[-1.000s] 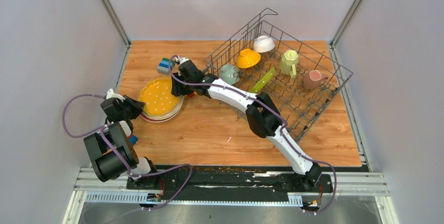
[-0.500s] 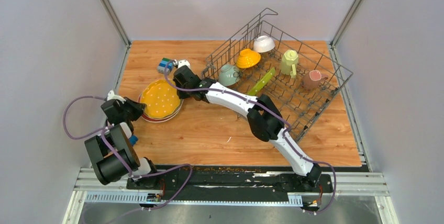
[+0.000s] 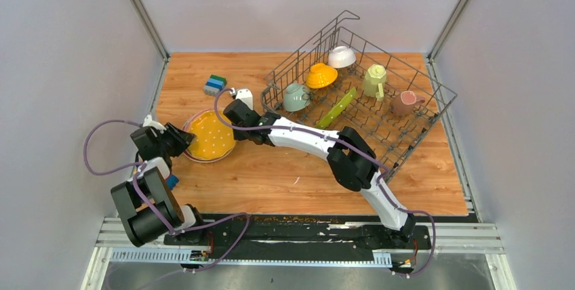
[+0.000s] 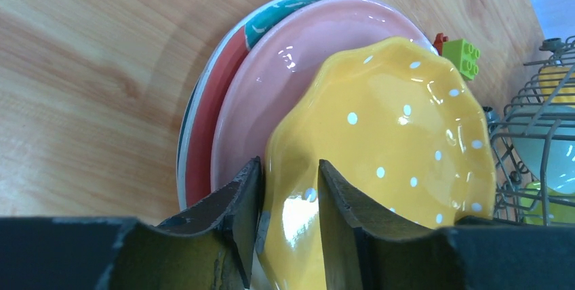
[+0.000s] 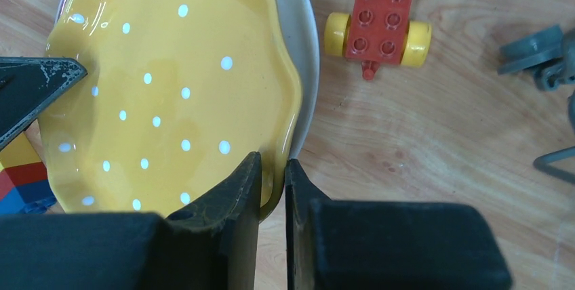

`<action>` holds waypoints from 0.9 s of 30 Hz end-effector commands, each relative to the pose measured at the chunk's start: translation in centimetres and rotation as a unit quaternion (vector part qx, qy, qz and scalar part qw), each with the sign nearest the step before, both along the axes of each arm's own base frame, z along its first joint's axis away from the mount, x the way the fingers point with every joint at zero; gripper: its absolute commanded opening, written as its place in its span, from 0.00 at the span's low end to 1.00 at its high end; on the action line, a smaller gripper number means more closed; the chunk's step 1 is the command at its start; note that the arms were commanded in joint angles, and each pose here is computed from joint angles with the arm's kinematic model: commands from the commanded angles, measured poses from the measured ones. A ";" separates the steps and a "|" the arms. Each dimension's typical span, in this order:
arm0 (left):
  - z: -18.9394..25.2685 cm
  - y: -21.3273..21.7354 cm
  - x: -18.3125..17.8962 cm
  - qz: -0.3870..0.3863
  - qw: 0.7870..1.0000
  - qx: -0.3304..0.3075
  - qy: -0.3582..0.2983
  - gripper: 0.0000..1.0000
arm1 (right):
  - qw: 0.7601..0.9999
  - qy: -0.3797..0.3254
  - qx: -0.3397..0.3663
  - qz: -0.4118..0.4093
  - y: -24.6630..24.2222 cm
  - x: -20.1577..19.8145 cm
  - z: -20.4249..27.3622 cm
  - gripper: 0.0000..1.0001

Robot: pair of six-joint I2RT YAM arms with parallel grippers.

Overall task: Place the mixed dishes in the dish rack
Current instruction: Pick up the plate at the center of the board.

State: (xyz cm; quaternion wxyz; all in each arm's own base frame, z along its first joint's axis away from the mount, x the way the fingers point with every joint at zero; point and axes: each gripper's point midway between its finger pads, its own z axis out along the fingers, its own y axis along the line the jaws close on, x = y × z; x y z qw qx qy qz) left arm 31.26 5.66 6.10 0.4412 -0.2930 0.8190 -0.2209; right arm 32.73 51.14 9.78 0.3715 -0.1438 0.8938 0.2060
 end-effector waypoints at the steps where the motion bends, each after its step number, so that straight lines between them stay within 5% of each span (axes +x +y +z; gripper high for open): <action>1: -0.2 -3.7 0.1 -0.082 0.995 -0.056 0.006 0.44 | 0.990 0.029 0.106 0.085 6.0 -6.9 3.9 0.09; 7: -1.9 -3.9 0.4 -0.089 0.993 -0.067 0.030 0.44 | 0.992 0.032 0.108 0.059 5.8 -5.5 2.9 0.18; 17: -2.2 -4.6 0.5 -0.107 0.992 -0.060 0.041 0.28 | 0.991 0.047 0.126 0.029 6.1 -4.3 2.1 0.40; 27: -2.3 -6.2 0.5 -0.138 0.988 -0.051 0.052 0.17 | 0.992 0.044 0.114 -0.032 5.3 -2.9 -0.1 0.38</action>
